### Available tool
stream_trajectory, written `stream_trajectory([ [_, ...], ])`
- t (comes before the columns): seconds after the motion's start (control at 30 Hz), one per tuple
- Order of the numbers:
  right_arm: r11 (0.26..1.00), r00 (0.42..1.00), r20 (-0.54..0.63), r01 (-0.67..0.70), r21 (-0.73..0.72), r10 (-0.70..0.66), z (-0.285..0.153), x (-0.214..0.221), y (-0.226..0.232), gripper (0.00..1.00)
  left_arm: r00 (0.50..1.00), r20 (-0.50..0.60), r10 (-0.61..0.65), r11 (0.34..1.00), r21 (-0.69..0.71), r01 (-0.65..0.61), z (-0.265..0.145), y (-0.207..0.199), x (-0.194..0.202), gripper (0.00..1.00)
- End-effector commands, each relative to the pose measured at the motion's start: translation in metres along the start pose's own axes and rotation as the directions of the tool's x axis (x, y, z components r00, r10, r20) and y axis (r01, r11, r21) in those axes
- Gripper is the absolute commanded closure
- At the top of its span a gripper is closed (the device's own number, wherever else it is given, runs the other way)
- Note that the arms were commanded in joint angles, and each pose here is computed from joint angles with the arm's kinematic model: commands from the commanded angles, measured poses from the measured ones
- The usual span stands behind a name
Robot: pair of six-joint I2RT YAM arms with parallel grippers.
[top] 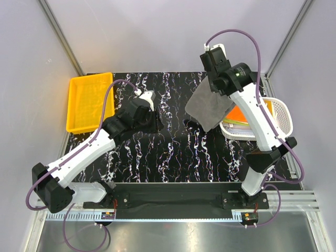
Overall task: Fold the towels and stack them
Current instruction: Neatly place the folded towel into the bin
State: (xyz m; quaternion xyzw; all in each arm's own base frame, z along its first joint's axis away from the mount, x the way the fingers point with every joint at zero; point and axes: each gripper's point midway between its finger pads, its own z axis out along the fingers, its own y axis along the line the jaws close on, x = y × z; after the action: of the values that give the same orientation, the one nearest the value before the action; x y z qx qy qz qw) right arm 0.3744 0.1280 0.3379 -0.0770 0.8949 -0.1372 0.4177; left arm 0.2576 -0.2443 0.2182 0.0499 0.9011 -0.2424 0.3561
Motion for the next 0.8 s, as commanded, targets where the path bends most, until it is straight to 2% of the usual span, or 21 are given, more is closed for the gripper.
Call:
stream_trajectory([
  [0.0, 0.997, 0.999, 0.040, -0.003, 0.073, 0.000, -0.016, -0.014, -0.025, 1.00, 0.998, 0.055, 0.017, 0.998, 0.061, -0.020, -0.011, -0.013, -0.019, 0.68],
  [0.53, 0.987, 0.988, 0.145, -0.079, 0.141, 0.059, -0.045, -0.042, -0.065, 1.00, 0.998, 0.051, 0.032, 0.997, 0.071, -0.035, -0.009, -0.015, -0.022, 0.68],
  [0.77, 0.971, 0.987, 0.125, -0.128, 0.204, 0.104, -0.039, -0.035, -0.099, 1.00, 0.998, 0.039, 0.040, 0.995, 0.087, -0.044, -0.010, -0.018, -0.021, 0.68],
])
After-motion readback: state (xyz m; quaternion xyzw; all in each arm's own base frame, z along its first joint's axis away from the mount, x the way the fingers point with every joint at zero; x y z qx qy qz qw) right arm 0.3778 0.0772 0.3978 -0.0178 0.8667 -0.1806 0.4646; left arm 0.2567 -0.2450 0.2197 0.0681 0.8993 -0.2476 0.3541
